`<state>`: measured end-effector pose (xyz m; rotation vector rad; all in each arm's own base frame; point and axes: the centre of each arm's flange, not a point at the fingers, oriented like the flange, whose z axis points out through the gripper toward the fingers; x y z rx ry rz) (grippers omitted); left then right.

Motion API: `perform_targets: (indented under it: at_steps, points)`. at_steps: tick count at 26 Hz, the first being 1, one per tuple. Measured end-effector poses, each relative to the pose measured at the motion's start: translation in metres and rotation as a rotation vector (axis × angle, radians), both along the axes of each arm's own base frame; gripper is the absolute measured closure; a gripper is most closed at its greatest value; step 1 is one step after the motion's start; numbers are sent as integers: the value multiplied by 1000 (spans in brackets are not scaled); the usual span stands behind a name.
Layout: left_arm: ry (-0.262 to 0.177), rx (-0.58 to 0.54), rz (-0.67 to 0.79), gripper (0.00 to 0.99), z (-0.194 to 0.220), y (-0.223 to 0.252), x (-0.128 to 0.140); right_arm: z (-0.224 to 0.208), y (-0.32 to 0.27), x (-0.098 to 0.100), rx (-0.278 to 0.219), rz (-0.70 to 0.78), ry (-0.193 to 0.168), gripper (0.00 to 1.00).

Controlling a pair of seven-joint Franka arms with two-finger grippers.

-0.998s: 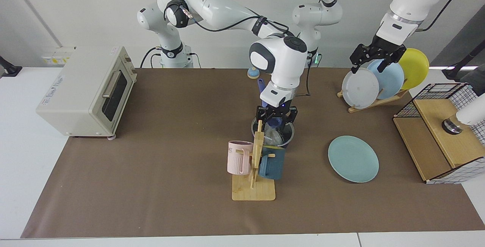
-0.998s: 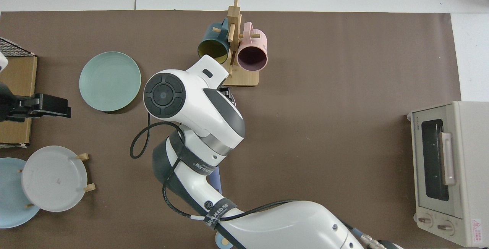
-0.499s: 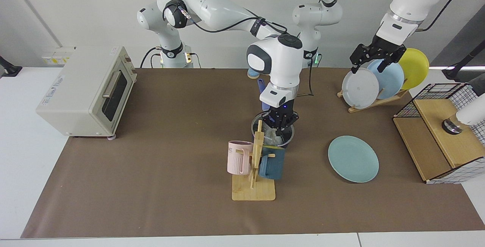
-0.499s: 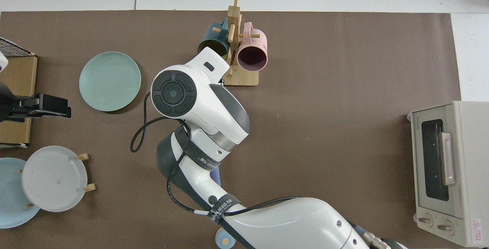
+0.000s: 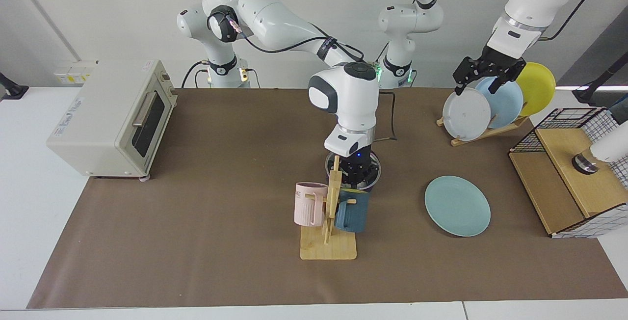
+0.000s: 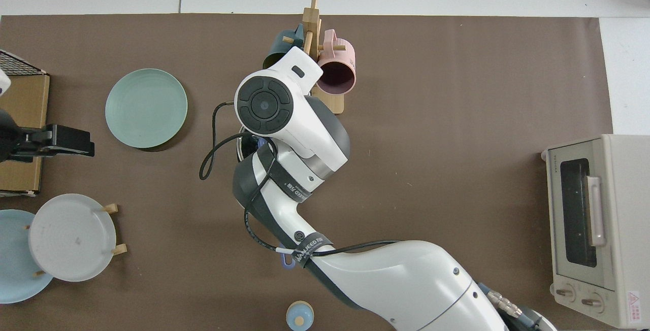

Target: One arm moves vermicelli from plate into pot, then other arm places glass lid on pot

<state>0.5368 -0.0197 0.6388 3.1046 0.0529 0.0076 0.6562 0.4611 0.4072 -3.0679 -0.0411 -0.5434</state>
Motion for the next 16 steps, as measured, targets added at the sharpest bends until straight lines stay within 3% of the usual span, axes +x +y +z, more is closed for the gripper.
perform_targets:
  at_steps: [16]
  points:
    - [0,0,0,0,0,0,0,-15,11,-8,-2,23,29,991]
